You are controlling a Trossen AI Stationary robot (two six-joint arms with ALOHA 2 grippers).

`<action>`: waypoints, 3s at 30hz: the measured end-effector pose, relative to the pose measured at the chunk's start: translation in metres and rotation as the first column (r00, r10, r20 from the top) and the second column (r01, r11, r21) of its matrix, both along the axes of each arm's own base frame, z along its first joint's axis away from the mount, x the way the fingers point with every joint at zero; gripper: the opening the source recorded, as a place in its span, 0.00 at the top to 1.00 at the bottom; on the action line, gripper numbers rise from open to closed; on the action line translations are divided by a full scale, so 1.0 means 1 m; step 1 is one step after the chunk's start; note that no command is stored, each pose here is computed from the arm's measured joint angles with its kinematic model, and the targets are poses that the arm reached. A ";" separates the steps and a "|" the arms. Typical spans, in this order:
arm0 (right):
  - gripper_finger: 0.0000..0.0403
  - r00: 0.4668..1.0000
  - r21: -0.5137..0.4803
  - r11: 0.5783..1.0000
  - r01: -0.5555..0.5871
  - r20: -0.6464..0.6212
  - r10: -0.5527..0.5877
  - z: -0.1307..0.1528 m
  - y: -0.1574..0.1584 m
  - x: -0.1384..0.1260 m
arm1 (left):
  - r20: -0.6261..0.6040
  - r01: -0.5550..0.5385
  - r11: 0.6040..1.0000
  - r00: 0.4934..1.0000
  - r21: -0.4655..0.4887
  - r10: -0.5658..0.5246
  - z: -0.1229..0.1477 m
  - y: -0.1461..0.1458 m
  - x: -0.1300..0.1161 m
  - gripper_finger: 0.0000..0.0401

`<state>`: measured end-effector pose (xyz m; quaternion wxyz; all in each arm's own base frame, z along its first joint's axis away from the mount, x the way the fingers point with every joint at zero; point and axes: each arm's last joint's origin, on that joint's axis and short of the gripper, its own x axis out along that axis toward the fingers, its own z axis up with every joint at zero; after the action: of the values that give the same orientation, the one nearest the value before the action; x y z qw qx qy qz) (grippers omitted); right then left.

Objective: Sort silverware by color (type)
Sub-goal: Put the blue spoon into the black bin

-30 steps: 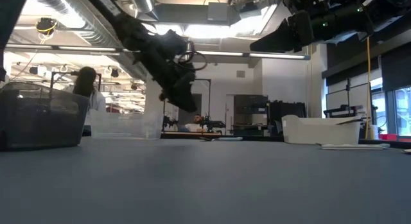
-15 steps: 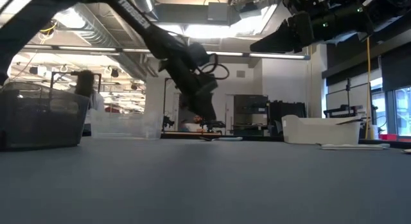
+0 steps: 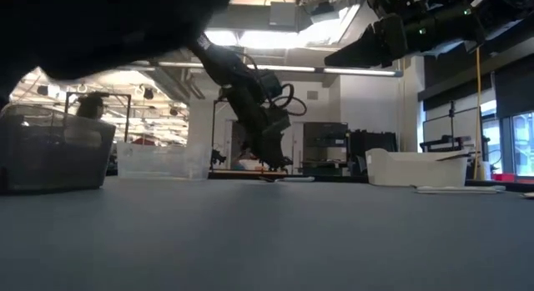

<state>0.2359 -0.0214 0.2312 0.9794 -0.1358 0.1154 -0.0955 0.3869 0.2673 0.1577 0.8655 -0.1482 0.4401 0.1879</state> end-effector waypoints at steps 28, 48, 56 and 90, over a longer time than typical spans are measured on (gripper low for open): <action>0.56 0.975 0.005 0.982 0.186 -0.123 -0.184 -0.020 -0.006 0.004 | 0.143 0.108 0.974 0.980 0.198 -0.138 0.110 -0.072 -0.047 0.66; 0.56 0.958 0.101 0.962 0.254 -0.162 -0.236 -0.048 -0.077 0.044 | 0.531 0.212 0.910 0.756 0.356 -0.384 0.072 -0.233 -0.195 0.66; 0.56 0.878 0.105 0.960 0.261 -0.439 -0.190 -0.060 -0.126 0.084 | 0.528 0.228 0.906 0.751 0.356 -0.396 0.063 -0.237 -0.199 0.66; 0.56 0.755 0.245 0.955 0.166 -0.655 0.037 -0.102 -0.275 0.105 | 0.596 0.027 0.956 0.777 0.292 -0.204 0.068 -0.232 -0.199 0.66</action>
<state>0.3412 -0.2969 0.1292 0.8825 -0.0123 0.4666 -0.0584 0.1879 0.0354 0.2253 0.9835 -0.0560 0.1101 0.1323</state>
